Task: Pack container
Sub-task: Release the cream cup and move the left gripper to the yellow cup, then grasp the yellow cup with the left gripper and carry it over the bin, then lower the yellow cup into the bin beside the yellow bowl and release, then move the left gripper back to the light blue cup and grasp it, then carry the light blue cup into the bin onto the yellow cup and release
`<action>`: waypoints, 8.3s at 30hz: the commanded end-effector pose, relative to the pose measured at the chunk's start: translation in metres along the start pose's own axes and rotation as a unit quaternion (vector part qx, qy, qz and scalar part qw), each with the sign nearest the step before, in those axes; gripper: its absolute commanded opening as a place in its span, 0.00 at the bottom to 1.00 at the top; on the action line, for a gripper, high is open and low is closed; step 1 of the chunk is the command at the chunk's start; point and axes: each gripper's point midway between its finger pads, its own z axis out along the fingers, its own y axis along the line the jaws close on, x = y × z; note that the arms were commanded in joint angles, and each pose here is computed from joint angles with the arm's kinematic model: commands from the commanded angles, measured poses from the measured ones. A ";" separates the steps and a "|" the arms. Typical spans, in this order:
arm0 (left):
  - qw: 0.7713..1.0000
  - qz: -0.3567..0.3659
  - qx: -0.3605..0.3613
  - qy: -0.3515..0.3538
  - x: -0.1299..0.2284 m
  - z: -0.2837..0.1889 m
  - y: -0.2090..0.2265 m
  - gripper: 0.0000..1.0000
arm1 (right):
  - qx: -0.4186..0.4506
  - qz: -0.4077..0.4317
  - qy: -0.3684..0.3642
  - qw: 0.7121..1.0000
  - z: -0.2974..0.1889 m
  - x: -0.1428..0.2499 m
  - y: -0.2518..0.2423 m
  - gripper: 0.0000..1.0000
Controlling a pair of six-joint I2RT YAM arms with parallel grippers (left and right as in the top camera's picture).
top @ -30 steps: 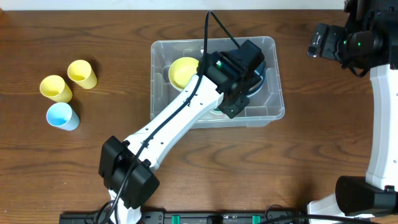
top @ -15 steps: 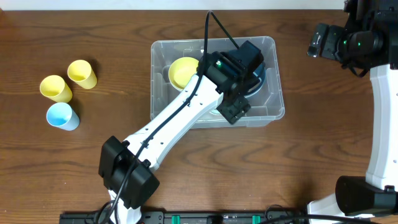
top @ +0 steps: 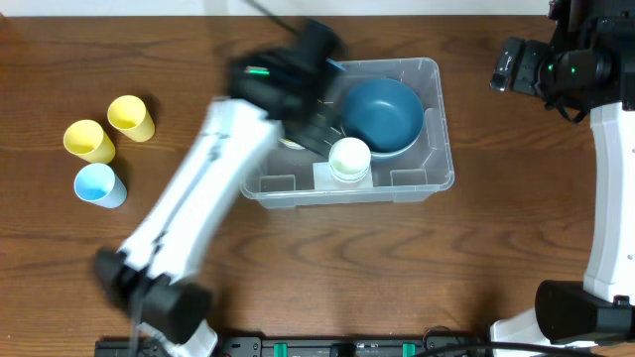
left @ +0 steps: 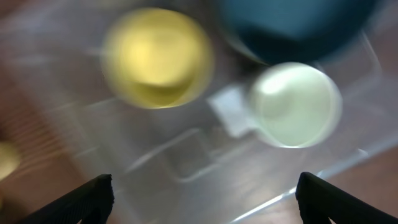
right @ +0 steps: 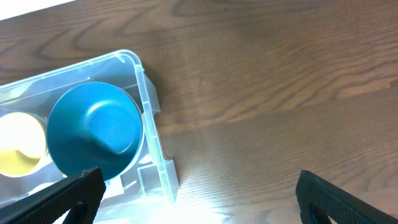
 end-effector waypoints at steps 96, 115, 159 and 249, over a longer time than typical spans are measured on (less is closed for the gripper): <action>0.996 -0.040 0.048 0.066 0.034 -0.007 0.008 0.06 | 0.001 0.010 -0.003 1.000 -0.003 0.000 -0.002 0.99; 0.984 0.019 0.029 0.176 0.093 0.067 -0.028 0.06 | 0.000 0.010 -0.003 1.000 -0.003 0.000 -0.002 0.99; 0.994 -0.047 0.016 0.093 0.073 0.047 0.007 0.31 | 0.000 0.010 -0.003 1.000 -0.003 0.000 -0.002 0.99; 0.993 -0.088 0.074 -0.022 0.061 -0.018 0.030 0.06 | 0.000 0.010 -0.003 1.000 -0.003 0.000 -0.002 0.99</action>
